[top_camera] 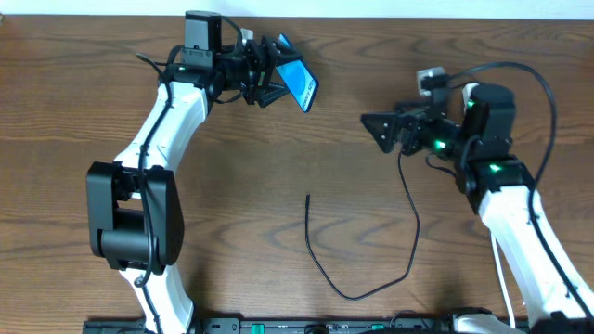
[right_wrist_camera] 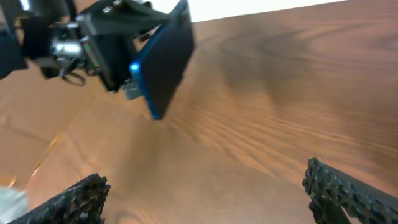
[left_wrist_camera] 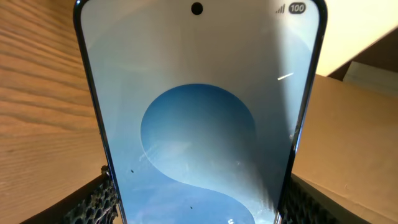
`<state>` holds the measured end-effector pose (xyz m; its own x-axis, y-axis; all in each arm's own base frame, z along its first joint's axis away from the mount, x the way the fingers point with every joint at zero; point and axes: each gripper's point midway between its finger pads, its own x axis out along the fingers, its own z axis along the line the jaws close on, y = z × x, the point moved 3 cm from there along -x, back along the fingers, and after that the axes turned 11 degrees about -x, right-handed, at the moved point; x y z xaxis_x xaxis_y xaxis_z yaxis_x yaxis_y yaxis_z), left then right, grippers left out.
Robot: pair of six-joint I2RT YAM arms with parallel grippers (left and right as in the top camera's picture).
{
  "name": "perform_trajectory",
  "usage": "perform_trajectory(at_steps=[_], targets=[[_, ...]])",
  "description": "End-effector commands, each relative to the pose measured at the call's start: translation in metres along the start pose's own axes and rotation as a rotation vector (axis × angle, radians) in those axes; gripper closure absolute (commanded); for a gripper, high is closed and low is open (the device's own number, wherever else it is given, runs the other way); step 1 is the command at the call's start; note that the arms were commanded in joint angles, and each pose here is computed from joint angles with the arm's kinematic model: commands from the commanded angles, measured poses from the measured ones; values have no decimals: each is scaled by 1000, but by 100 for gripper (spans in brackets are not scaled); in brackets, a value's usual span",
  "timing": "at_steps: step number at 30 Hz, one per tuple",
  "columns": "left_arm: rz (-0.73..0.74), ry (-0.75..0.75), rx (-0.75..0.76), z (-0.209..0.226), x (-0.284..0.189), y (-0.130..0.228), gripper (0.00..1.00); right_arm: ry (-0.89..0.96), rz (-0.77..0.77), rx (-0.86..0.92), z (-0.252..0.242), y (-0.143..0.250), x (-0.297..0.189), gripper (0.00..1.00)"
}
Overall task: Plug charger to phone and switch on socket
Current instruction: 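Raise the right gripper and move it toward the phone, then close the right gripper on the phone's side edge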
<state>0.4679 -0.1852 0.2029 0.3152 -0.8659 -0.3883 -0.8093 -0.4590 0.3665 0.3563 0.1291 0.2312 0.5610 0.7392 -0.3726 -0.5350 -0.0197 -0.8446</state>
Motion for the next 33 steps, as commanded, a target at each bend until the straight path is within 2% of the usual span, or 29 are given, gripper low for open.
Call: perform_trajectory(at_steps=[1,16,33], targets=[[5,33,35,-18,-3,13,93,-87,9,-26,16,-3,11,1],[-72,9,4,-19,20,19,93,-67,14,-52,18,-1,26,1],[-22,-12,-38,-18,40,43,93,47,70,-102,18,15,53,1]])
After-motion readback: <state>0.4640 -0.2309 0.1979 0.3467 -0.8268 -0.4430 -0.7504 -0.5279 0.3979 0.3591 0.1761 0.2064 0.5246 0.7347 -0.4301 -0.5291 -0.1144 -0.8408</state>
